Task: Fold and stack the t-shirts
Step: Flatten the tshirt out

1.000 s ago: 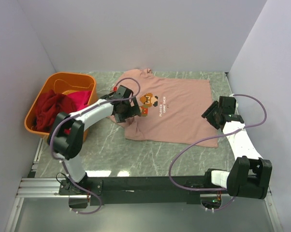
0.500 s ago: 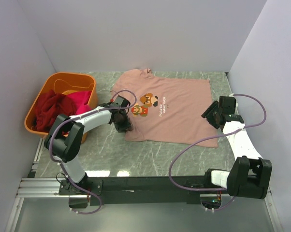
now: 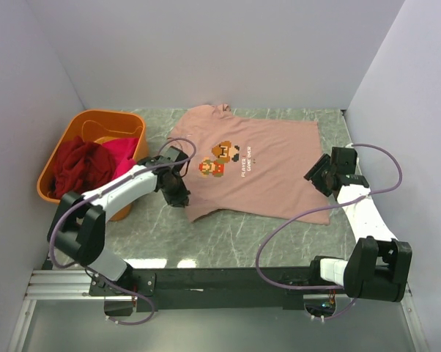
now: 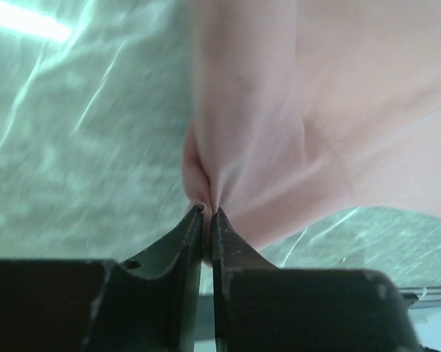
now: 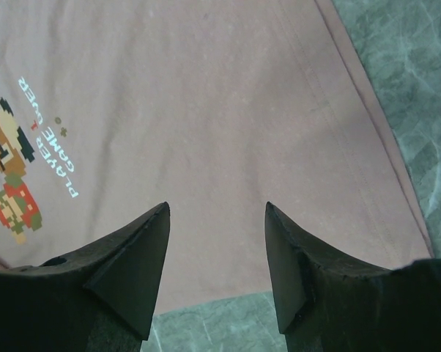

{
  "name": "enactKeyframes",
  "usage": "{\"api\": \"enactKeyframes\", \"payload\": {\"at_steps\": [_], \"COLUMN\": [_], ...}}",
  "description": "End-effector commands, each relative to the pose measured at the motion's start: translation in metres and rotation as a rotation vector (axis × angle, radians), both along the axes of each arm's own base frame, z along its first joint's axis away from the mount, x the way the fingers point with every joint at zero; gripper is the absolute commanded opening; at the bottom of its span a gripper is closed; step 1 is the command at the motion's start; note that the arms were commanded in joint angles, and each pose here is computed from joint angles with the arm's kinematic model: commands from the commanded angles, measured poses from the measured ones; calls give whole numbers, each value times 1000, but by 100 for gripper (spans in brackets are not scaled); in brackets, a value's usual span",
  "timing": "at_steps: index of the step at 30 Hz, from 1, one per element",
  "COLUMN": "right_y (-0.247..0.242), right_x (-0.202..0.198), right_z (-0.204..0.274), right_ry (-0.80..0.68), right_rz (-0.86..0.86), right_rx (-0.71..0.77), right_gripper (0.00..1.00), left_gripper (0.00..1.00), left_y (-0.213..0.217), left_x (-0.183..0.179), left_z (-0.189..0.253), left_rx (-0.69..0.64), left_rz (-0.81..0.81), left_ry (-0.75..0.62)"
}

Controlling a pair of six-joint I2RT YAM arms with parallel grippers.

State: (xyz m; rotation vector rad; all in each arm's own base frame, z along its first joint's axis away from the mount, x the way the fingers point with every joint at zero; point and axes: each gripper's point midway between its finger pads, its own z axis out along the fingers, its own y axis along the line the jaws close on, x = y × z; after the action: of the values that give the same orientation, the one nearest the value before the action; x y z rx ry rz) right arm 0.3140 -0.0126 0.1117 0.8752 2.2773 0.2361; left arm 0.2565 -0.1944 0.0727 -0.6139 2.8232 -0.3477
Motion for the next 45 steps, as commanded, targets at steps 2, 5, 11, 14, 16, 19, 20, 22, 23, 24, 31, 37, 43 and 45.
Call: {"api": "enactKeyframes", "payload": {"at_steps": [2, 5, 11, 14, 16, 19, 20, 22, 23, 24, 31, 37, 43, 45], "right_y": [4, 6, 20, 23, 25, 26, 26, 27, 28, 27, 33, 35, 40, 40], "right_x": [1, -2, -2, -1, 0, 1, 1, 3, 4, 4, 10, 18, 34, 41], "right_z": [-6, -11, -18, -22, -23, -25, -26, -26, -24, -25, -30, -48, -69, -70], "right_ry": [-6, 6, 12, 19, 14, 16, 17, 11, 0, 0, 17, 57, 133, 131], "right_rz": [20, 29, 79, 89, 97, 108, 111, 120, 125, 131, 169, 150, 156, 140], "right_rx": [21, 33, 93, 112, 116, 120, 120, 119, 116, 102, 16, 21, 24, 31], "right_gripper": [61, 61, 61, 61, 61, 62, 62, 62, 62, 62, 63, 66, 66, 67], "left_gripper": [14, 19, 34, 85, 99, 99, 99, 99, 99, 99, 99, 99, 99, 99], "left_y": [19, 21, 16, 20, 23, 17, 16, 17, 17, 18, 22, 30, 32, 31], "left_x": [-47, -79, -140, -155, -145, -112, -94, -66, -52, -29, 57, 94, 111, 120], "left_z": [-2, -15, -13, -4, 3, 16, 18, 17, 18, 18, 5, -9, -36, -36], "left_rx": [70, 105, 143, 153, 163, 165, 166, 153, 135, 108, 27, 7, 28, 12], "left_rz": [55, 46, -2, -5, -1, 0, 9, 16, 25, 41, 80, 96, 86, 86], "left_ry": [130, 220, 360, 374, 313, 212, 148, 93, 57, 1, -161, -220, -202, -210]}}
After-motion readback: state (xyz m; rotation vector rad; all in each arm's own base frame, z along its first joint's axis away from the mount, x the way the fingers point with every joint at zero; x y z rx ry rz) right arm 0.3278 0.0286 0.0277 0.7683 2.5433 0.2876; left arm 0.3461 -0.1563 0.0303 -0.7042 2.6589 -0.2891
